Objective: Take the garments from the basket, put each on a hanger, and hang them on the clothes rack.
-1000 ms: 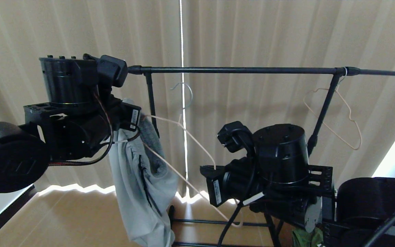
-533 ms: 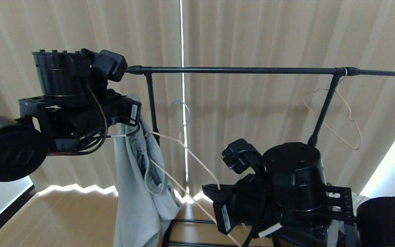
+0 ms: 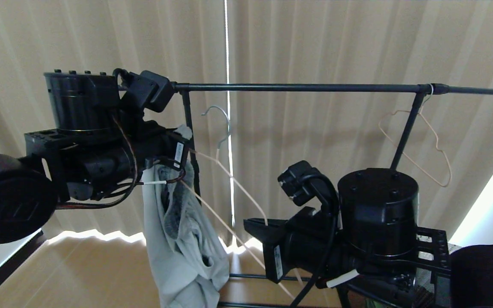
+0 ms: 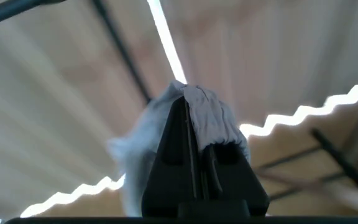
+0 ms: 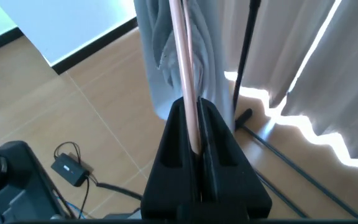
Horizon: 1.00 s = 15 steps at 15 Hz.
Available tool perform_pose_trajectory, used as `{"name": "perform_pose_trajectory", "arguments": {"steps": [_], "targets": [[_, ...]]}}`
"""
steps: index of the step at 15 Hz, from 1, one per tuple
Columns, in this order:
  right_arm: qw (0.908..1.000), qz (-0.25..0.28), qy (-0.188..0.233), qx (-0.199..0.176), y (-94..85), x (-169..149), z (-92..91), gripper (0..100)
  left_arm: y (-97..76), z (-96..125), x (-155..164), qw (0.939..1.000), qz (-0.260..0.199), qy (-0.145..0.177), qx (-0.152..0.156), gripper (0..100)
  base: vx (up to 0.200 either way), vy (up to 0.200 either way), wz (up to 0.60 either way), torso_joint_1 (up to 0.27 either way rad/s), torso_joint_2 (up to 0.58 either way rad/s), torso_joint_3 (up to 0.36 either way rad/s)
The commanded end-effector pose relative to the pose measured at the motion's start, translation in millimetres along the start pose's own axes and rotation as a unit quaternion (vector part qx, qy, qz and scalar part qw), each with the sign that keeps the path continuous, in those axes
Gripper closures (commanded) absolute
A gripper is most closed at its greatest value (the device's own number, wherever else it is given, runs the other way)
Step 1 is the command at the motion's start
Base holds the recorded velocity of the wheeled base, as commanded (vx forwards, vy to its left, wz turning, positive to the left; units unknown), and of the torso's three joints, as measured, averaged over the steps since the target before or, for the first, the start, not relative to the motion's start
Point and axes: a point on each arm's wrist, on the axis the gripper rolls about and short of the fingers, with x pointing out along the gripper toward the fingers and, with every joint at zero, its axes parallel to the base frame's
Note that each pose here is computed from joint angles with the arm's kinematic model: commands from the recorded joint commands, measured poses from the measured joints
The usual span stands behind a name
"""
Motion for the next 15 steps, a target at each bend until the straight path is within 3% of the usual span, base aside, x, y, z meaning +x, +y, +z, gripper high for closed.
{"name": "perform_pose_trajectory", "arguments": {"steps": [1,5,10,15], "targets": [[0.9999,-0.005,0.016,-0.001,-1.9,13,-7.8,100,-5.0,13,-19,0.9991,-0.028,-0.032,-0.001,100,0.000,0.000,0.00,0.000,0.00,0.000],[0.9999,-0.007,0.015,0.000,-2.8,16,-6.3,100,-13.3,24,-34,0.9937,-0.089,-0.067,-0.001,100,0.000,0.000,0.00,0.000,0.00,0.000],[0.9998,-0.013,0.011,0.002,-7.6,17,-5.0,100,-15.4,5,-45,0.9942,-0.099,-0.041,0.004,100,0.000,0.000,0.00,0.000,0.00,0.000],[0.9998,-0.010,-0.014,0.006,-6.9,7,8.1,100,-17.0,-10,-50,0.9944,-0.103,-0.019,0.007,100,0.000,0.000,0.00,0.000,0.00,0.000]]}}
